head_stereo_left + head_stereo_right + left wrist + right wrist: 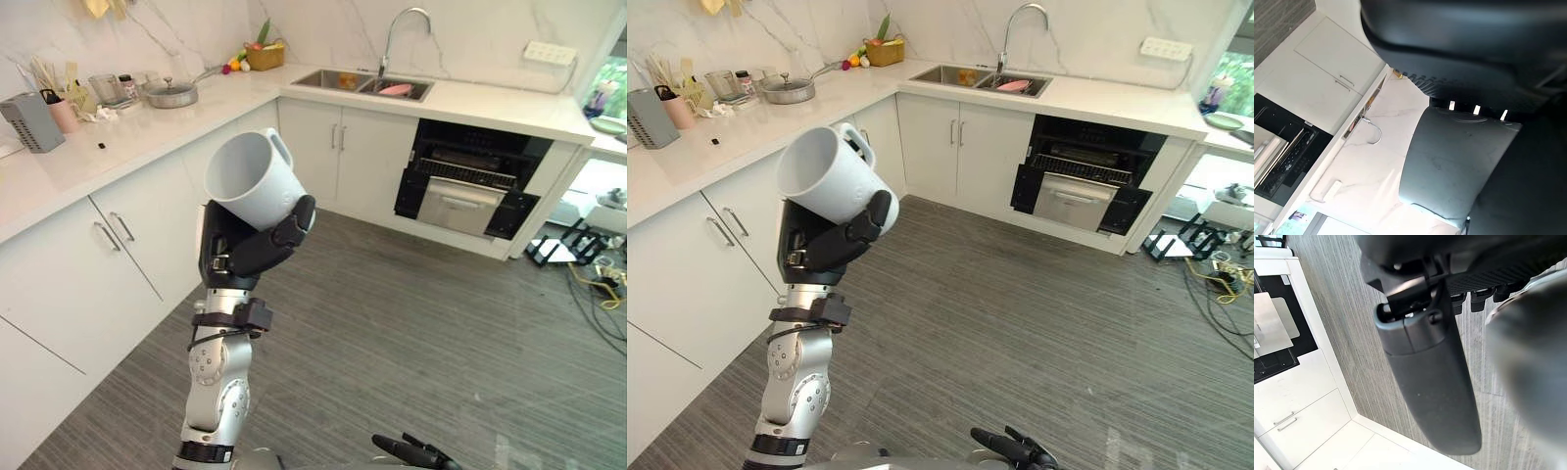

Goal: Walk over to the sink, pick up the cup, carry it to the dishwasher, place the cup inside the dishwasher, then close the dishwasher door

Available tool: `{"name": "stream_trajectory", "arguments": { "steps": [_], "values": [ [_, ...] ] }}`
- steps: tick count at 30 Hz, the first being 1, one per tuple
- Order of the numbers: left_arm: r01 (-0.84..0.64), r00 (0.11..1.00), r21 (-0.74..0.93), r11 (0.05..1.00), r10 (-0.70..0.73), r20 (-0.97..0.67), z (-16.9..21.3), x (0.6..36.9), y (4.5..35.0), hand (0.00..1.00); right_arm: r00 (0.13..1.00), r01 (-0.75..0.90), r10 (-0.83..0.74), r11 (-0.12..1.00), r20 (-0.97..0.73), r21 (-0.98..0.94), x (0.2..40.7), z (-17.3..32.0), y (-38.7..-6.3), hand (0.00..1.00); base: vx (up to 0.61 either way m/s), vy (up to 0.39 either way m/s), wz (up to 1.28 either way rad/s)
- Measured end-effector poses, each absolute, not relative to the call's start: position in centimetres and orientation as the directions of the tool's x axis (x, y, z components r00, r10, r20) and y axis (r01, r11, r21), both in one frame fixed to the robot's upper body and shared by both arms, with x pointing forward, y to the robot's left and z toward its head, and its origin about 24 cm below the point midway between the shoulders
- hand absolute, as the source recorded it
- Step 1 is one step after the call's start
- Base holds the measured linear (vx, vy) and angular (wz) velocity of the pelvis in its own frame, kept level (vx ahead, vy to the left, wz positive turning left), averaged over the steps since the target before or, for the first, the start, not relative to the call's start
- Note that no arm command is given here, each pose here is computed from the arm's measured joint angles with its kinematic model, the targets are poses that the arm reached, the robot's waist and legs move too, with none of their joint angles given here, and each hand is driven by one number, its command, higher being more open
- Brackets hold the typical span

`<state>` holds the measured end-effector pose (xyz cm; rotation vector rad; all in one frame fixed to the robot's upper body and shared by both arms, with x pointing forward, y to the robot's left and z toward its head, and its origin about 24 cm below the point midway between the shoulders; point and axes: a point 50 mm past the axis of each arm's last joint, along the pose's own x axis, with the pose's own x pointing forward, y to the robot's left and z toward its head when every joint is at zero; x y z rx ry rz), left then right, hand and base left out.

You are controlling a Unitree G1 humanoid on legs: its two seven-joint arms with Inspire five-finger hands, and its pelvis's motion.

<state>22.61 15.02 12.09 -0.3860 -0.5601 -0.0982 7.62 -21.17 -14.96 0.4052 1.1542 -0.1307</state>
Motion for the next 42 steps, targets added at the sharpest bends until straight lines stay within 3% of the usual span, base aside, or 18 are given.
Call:
{"name": "stream_trajectory", "arguments": {
  "steps": [4,8,15,20,22,29,33,38,42],
  "values": [
    [0.19,0.851,-0.324,0.927,0.009,0.525,11.9,22.7,15.2,0.0,0.443,0.304,0.109,0.916,-0.89,0.263,8.5,-15.0,-20.7,1.0,0.29,0.163,-0.2],
    [0.278,0.855,-0.292,0.915,-0.097,0.509,11.8,22.7,13.8,0.0,0.513,0.376,0.054,0.883,-0.857,0.281,8.4,-14.8,-20.6,1.0,0.26,0.131,0.04],
    [0.412,0.753,-0.177,0.894,-0.225,0.618,14.9,23.0,11.6,0.0,0.628,0.329,0.045,0.889,-0.777,0.317,11.1,-13.5,-19.5,1.0,0.34,-0.032,0.36],
    [0.406,0.794,-0.223,0.886,-0.222,0.566,14.1,23.9,11.5,0.0,0.611,0.35,0.046,0.88,-0.79,0.322,11.0,-13.4,-18.4,1.0,0.48,-0.179,0.01],
    [0.401,0.821,-0.278,0.873,-0.208,0.531,13.4,23.9,10.7,0.0,0.631,0.33,0.025,0.896,-0.775,0.297,11.9,-12.7,-19.7,1.0,0.45,-0.196,-0.27],
    [0.468,0.782,-0.265,0.843,-0.256,0.568,14.2,23.3,8.9,0.0,0.638,0.337,0.031,0.887,-0.769,0.315,12.1,-11.9,-19.7,1.0,0.28,-0.191,-0.22],
    [0.424,0.774,-0.337,0.84,-0.144,0.617,14.8,21.6,9.9,0.0,0.636,0.323,0.03,0.897,-0.771,0.301,11.2,-11.5,-20.0,1.0,0.41,-0.059,-0.34],
    [0.399,0.786,-0.324,0.858,-0.138,0.602,13.8,21.4,11.1,0.0,0.64,0.265,0.117,0.894,-0.76,0.361,11.6,-11.6,-17.8,1.0,0.43,-0.003,-0.66],
    [0.373,0.834,-0.342,0.862,-0.149,0.532,12.0,21.9,11.2,0.0,0.631,0.249,0.128,0.901,-0.765,0.356,13.6,-12.1,-18.0,1.0,0.49,0.099,-0.29]
  ]
}}
